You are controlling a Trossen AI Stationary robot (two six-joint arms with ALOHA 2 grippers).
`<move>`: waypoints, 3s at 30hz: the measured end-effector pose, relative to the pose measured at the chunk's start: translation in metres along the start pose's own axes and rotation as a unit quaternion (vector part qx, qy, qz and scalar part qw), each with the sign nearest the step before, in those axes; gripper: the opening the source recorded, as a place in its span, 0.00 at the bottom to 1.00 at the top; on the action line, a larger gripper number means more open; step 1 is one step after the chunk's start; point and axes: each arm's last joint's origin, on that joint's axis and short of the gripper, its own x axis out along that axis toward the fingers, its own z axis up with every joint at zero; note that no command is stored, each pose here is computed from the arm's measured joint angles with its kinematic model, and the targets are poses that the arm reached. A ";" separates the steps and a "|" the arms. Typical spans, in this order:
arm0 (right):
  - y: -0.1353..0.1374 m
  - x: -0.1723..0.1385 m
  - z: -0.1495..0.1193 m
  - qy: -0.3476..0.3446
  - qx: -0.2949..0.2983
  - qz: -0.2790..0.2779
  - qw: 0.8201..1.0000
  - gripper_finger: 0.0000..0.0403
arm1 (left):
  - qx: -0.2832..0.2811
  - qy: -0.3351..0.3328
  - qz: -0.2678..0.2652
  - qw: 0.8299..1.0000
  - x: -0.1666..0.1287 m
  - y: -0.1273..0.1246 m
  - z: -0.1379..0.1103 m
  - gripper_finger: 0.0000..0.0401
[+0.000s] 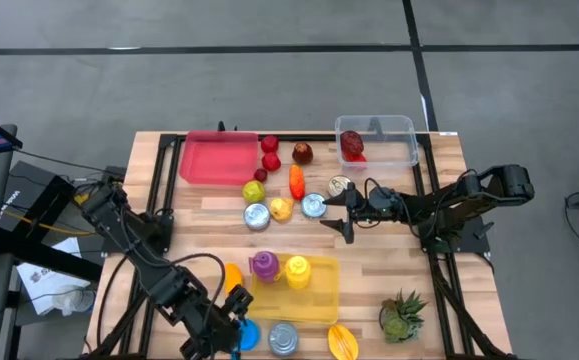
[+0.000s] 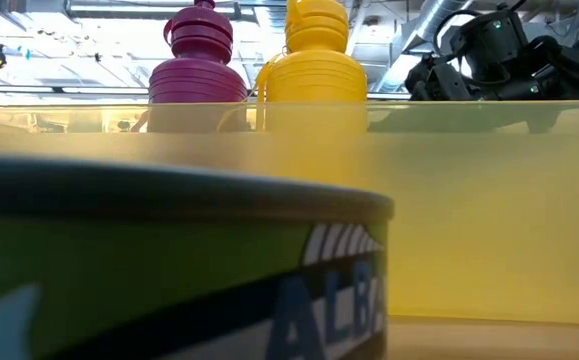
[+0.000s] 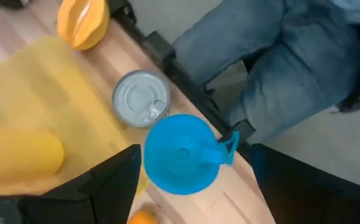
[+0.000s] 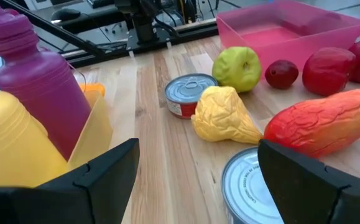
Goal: Pick & Place Food Item
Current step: Put the blue water bottle into the yellow bin
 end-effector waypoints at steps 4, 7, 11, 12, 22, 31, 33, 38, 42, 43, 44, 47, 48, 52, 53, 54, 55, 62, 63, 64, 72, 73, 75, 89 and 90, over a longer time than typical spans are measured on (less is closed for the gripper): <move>0.000 0.000 0.000 0.000 0.000 0.000 1.000 0.78 | -0.036 0.000 0.012 0.999 0.001 0.008 0.000 0.77; 0.000 0.000 0.000 0.000 0.000 0.000 1.000 0.78 | -0.048 0.000 0.011 0.999 0.001 0.008 0.000 0.80; 0.000 0.000 0.000 0.000 0.000 0.000 1.000 0.78 | -0.049 -0.001 -0.006 0.999 0.001 0.007 0.000 0.82; 0.000 0.000 0.000 0.000 0.000 0.000 1.000 0.78 | -0.049 -0.004 -0.009 0.999 0.001 0.007 0.001 0.83; 0.000 0.000 0.000 0.001 0.000 0.000 1.000 0.78 | -0.046 0.013 -0.028 0.998 0.022 0.004 -0.003 0.83; 0.000 0.000 -0.001 0.004 0.000 -0.001 1.000 0.78 | -0.046 0.014 -0.024 0.999 0.025 0.004 -0.003 0.83; 0.000 0.000 -0.001 0.003 0.000 -0.001 1.000 0.78 | -0.046 0.015 -0.024 0.999 0.026 0.004 -0.003 0.83; 0.000 0.000 -0.001 0.003 0.000 -0.001 1.000 0.78 | -0.045 0.034 -0.025 0.998 0.042 0.005 -0.004 0.83; 0.000 0.000 -0.001 0.003 0.000 -0.001 1.000 0.78 | -0.044 0.044 -0.024 0.998 0.047 0.006 -0.005 0.83; 0.000 0.000 -0.001 0.003 0.000 -0.001 1.000 0.78 | -0.045 0.043 -0.023 0.998 0.047 0.007 -0.005 0.83; 0.000 0.000 -0.001 0.003 0.000 -0.001 1.000 0.78 | -0.045 0.043 -0.023 0.998 0.047 0.007 -0.005 0.83; 0.000 0.000 -0.001 0.003 0.000 0.000 1.000 0.78 | -0.045 0.044 -0.024 0.998 0.044 0.007 -0.006 0.83; 0.000 0.000 -0.001 0.003 0.000 -0.001 1.000 0.78 | -0.044 0.042 -0.024 0.998 0.043 0.007 -0.006 0.82; 0.000 0.000 -0.001 0.003 0.000 -0.001 1.000 0.78 | -0.044 0.043 -0.025 0.998 0.043 0.007 -0.006 0.75; 0.000 0.000 -0.001 0.003 0.000 0.000 1.000 0.78 | -0.044 0.042 -0.025 0.998 0.043 0.007 -0.006 0.73; 0.000 0.000 -0.001 0.003 0.000 0.000 1.000 0.78 | -0.044 0.042 -0.025 0.998 0.043 0.007 -0.006 0.71; 0.000 0.000 -0.001 0.003 0.000 -0.001 1.000 0.78 | -0.044 0.042 -0.025 0.998 0.043 0.007 -0.006 0.69; 0.000 0.000 -0.001 0.004 0.000 0.000 1.000 0.78 | -0.044 0.042 -0.026 0.998 0.043 0.007 -0.005 0.55; 0.000 0.000 -0.001 0.003 0.000 0.000 1.000 0.78 | -0.044 0.041 -0.025 0.998 0.043 0.007 -0.005 0.54; 0.000 0.000 -0.001 0.004 0.000 0.000 1.000 0.78 | -0.044 0.041 -0.025 0.998 0.043 0.007 -0.005 0.53; 0.000 0.000 -0.001 0.003 0.000 0.000 1.000 0.78 | -0.046 0.041 -0.022 0.998 0.043 0.007 -0.005 0.54; 0.000 0.000 -0.001 0.003 0.000 0.000 1.000 0.78 | -0.046 0.041 -0.022 0.998 0.043 0.007 -0.005 0.53; 0.000 0.000 -0.001 0.003 0.000 0.000 1.000 0.78 | -0.048 0.041 -0.021 0.998 0.042 0.007 -0.006 0.53; 0.000 0.000 -0.002 0.009 0.000 -0.001 1.000 0.78 | -0.064 0.000 -0.014 0.998 0.006 0.010 -0.004 0.53; 0.000 0.000 -0.002 0.009 0.000 -0.001 1.000 0.78 | -0.065 -0.006 -0.013 0.998 0.001 0.010 -0.005 0.53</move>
